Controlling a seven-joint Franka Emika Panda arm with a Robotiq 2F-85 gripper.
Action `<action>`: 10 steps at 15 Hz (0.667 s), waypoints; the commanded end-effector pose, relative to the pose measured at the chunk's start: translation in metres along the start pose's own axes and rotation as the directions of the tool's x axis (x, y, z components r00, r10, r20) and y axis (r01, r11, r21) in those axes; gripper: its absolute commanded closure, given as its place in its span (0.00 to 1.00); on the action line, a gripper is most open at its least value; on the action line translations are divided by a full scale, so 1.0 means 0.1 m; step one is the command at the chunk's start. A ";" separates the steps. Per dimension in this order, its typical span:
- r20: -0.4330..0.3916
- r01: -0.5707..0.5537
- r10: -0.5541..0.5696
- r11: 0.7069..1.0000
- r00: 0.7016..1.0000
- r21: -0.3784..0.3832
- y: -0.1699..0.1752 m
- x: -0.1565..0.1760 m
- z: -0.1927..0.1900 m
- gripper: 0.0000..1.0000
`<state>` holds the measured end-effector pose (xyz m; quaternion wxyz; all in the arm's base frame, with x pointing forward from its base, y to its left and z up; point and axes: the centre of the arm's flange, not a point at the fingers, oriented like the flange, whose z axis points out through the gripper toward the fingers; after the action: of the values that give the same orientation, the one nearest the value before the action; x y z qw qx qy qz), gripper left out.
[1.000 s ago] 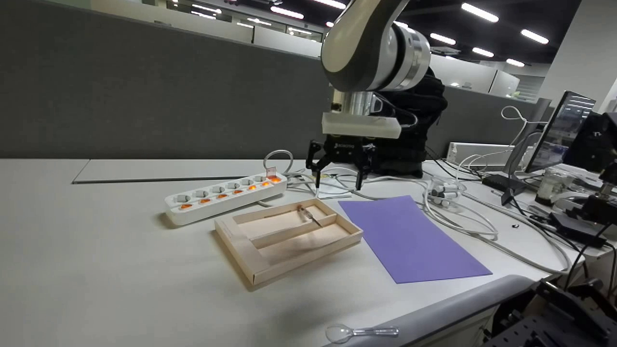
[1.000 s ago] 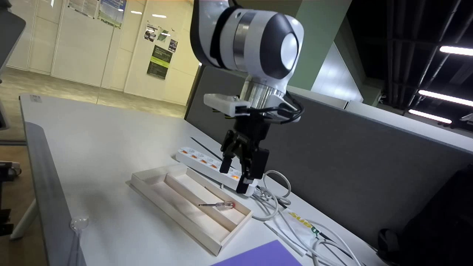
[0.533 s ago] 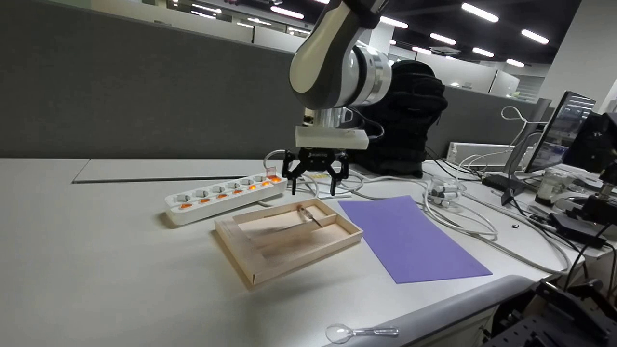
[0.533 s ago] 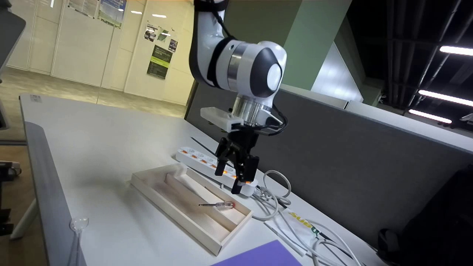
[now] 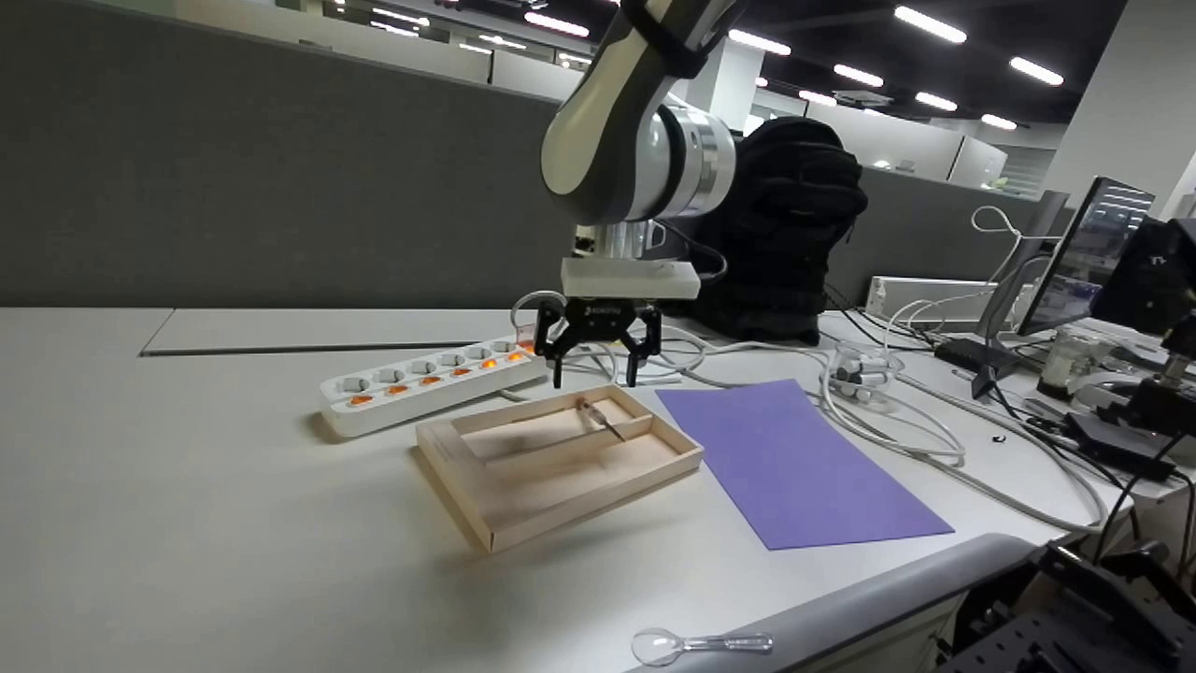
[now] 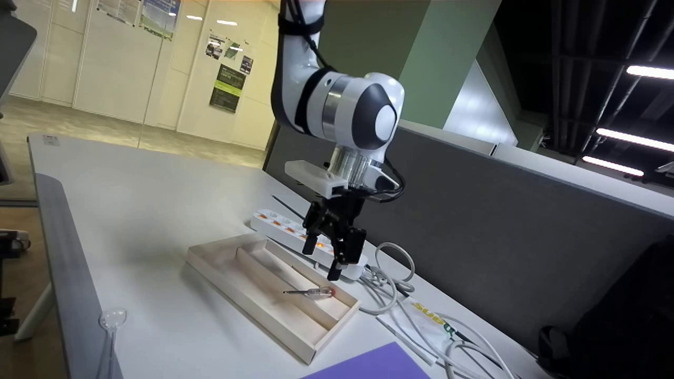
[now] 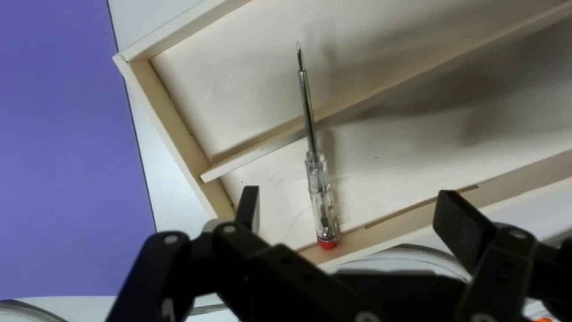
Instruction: Remove the screwdriver from the tray.
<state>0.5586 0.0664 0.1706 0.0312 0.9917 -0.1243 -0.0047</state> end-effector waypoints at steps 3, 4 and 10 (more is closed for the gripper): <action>-0.002 0.023 -0.023 1.000 1.000 -0.001 0.01 -0.02 0.13 0.00; -0.002 0.029 -0.029 1.000 1.000 0.001 0.01 -0.01 0.17 0.00; -0.017 0.082 -0.082 0.997 0.996 -0.012 -0.01 0.00 0.33 0.00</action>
<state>0.5535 0.0642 0.1406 0.0331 0.9949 -0.0952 -0.0074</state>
